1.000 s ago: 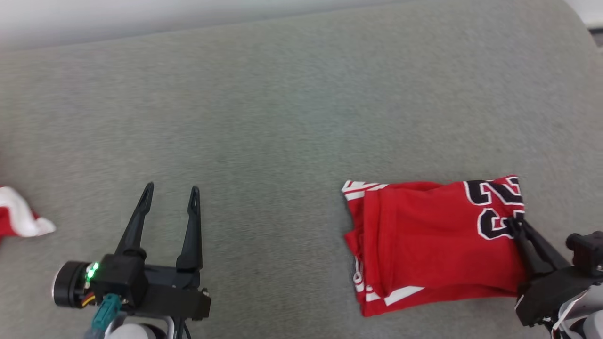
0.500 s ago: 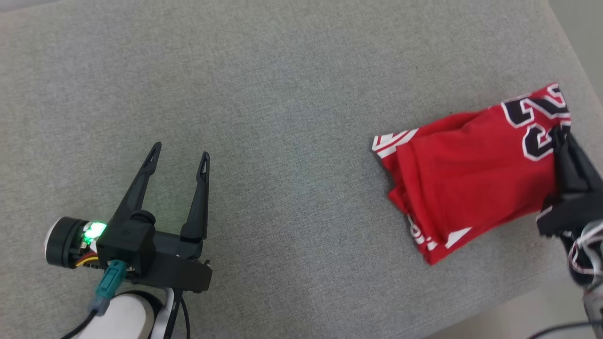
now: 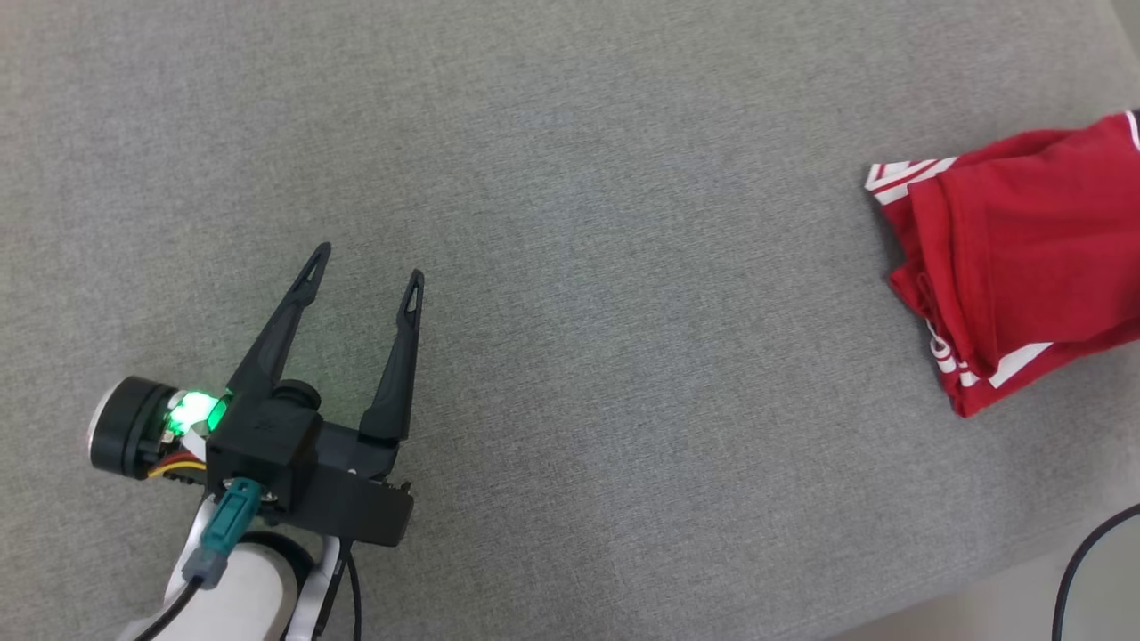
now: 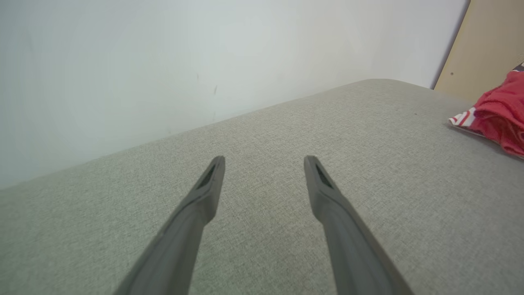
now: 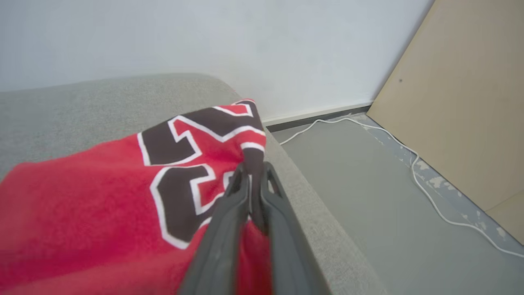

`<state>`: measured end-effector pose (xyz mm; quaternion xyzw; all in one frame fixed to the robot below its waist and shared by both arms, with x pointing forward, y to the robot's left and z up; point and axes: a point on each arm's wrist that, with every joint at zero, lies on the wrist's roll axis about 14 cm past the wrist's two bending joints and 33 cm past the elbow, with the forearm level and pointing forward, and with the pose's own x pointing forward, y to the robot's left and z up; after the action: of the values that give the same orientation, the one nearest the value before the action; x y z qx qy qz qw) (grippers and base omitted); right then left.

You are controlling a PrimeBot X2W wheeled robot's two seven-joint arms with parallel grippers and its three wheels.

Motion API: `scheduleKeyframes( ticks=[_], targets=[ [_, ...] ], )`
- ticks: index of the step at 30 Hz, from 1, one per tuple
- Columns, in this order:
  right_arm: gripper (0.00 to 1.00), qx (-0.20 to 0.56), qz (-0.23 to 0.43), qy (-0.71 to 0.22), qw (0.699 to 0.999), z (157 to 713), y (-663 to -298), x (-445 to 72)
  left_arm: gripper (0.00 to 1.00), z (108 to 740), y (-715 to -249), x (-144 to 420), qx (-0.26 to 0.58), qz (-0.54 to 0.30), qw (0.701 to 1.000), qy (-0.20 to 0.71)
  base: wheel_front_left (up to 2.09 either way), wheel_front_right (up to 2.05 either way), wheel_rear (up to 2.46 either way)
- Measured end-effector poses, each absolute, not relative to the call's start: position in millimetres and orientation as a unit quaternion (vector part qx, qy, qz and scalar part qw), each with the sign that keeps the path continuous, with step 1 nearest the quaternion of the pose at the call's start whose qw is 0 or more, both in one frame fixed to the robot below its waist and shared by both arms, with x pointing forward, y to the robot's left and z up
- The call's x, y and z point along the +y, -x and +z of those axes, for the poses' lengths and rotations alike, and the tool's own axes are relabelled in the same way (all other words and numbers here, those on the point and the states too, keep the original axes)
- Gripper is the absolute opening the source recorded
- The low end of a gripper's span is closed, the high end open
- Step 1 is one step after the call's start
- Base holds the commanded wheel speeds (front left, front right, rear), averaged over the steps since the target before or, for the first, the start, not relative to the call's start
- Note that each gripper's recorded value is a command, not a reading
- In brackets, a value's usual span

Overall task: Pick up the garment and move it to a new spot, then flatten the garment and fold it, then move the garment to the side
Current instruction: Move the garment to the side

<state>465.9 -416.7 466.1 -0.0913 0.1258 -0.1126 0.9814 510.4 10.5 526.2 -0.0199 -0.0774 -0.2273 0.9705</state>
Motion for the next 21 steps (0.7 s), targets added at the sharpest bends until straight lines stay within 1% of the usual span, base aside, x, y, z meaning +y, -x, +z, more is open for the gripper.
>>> scheduleKeyframes(
  ticks=[1,7,11,13,16,21],
  targets=[
    [1.00,0.130,-0.116,0.088,0.981,463,-466,-418,1.00,526,-511,11,-0.077,-0.227,0.971,0.018,0.00,0.00,0.00],
    [1.00,0.104,-0.143,0.077,0.981,483,-471,-435,1.00,531,-511,10,-0.084,-0.227,0.970,0.021,0.00,0.00,0.00],
    [1.00,0.059,-0.141,0.074,0.986,511,-476,-432,1.00,535,-510,14,-0.090,-0.217,0.972,0.023,0.00,0.00,0.00],
    [1.00,0.034,-0.131,0.071,0.988,524,-478,-422,1.00,535,-508,18,-0.086,-0.209,0.974,0.027,0.00,0.00,0.00],
    [1.00,0.014,-0.109,0.060,0.992,528,-472,-400,1.00,540,-503,23,-0.090,-0.200,0.975,0.030,0.00,0.00,0.00],
    [1.00,-0.035,-0.054,0.058,0.996,548,-463,-354,1.00,552,-492,36,-0.099,-0.180,0.978,0.034,0.00,0.00,0.00]
  ],
)
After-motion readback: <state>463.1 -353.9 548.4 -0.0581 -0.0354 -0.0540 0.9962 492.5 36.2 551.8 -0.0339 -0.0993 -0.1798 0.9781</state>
